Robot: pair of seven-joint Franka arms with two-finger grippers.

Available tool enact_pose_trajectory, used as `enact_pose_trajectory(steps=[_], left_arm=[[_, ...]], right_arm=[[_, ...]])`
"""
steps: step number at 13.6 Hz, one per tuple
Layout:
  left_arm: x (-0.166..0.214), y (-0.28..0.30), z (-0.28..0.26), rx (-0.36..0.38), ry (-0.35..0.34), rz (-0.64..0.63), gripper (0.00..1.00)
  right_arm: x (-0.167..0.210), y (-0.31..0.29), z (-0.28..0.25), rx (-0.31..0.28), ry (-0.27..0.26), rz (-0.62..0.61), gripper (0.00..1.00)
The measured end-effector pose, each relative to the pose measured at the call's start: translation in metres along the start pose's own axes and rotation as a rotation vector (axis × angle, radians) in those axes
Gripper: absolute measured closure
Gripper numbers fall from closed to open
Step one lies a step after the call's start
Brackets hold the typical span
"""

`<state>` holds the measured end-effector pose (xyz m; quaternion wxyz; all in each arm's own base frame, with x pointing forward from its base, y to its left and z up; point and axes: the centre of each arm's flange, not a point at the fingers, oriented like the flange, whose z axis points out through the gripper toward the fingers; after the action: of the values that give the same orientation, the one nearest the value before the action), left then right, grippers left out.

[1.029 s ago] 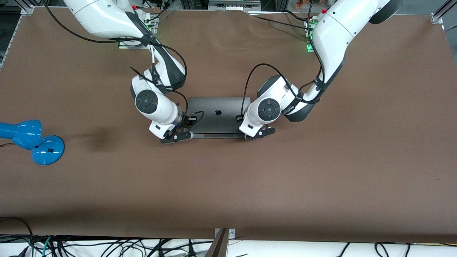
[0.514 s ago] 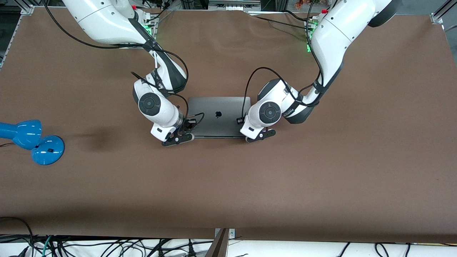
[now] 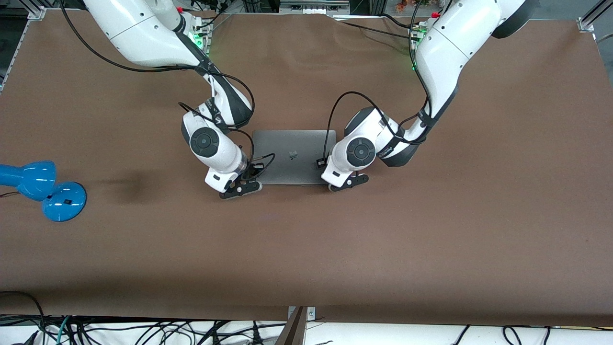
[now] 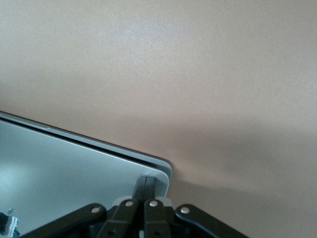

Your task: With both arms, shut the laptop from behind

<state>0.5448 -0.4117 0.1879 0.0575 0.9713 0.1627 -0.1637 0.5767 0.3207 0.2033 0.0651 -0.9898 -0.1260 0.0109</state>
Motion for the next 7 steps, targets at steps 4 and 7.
enact_pose_trajectory(steps=[4,7], left_arm=[[0.0,0.001,0.002,-0.003,0.002,0.0,0.99],[-0.001,0.002,0.007,0.0,0.01,0.003,0.99]], right_arm=[[0.001,-0.001,0.005,-0.001,0.02,-0.013,0.99],[0.001,-0.001,0.013,-0.005,0.031,-0.028,0.99]])
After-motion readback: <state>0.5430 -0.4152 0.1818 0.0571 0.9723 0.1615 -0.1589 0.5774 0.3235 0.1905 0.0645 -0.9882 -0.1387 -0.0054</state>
